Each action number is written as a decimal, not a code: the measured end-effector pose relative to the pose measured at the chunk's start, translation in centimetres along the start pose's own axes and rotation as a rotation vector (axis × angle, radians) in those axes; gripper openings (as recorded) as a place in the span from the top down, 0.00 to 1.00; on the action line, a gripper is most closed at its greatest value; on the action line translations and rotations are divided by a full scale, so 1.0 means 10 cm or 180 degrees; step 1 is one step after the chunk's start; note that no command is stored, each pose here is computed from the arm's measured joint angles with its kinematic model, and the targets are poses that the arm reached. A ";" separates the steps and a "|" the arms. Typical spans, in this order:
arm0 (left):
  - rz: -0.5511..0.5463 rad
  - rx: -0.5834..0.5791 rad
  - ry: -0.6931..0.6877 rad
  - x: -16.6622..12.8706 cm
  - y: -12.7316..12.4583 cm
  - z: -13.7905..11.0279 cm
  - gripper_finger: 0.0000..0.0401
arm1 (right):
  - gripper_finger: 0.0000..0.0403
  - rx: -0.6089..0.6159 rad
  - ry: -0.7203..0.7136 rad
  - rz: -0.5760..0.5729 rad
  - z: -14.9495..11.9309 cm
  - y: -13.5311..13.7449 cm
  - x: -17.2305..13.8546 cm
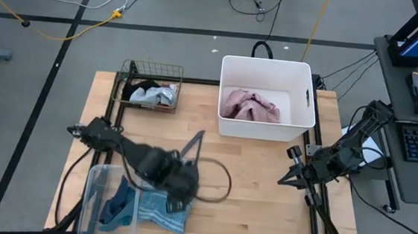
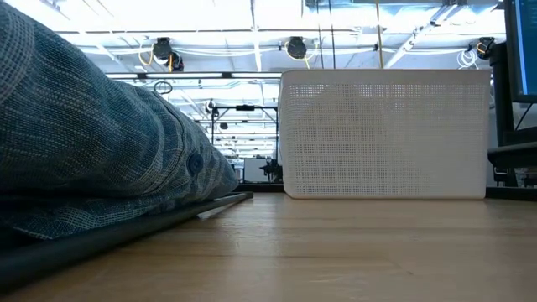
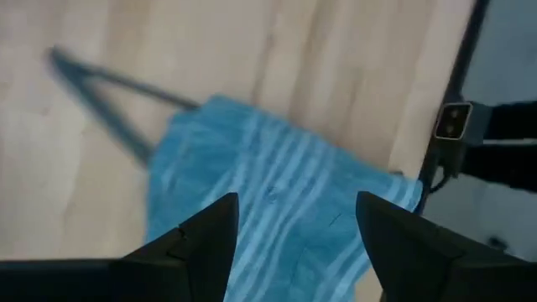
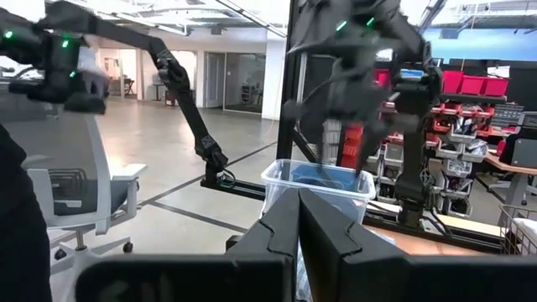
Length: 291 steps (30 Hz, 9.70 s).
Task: Pick & Place Cloths
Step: Put the blue polo shirt into the white bin
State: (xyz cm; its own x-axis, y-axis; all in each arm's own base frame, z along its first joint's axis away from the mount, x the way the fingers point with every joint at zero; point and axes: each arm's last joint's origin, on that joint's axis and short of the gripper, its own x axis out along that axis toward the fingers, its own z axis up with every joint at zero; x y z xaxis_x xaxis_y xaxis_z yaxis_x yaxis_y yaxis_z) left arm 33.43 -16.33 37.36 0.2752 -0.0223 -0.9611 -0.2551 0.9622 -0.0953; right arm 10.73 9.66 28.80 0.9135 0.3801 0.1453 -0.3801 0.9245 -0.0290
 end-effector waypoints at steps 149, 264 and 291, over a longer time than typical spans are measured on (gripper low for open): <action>-0.2691 0.1158 -0.3774 -0.10 1.00 0.45 0.93 | 0.41 -0.1905 0.0711 -0.1069 1.07 -0.01 1.04; -0.3799 0.0084 -0.2943 0.47 1.54 0.96 0.59 | 0.95 -0.1306 0.0415 -0.1014 1.07 -0.35 1.16; -0.3523 -0.0166 -0.3099 0.46 2.21 1.06 0.58 | 0.95 -0.2227 0.0556 -0.3131 1.64 -0.51 0.66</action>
State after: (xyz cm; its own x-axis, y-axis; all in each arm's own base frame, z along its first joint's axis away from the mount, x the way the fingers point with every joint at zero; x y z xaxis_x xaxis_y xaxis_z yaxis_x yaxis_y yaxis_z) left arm 38.84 7.75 33.62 0.8431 -0.5157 0.1524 0.4689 0.5661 -0.6780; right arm 16.32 6.96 46.14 0.7951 -0.5420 0.2721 0.5960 0.6155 -0.5156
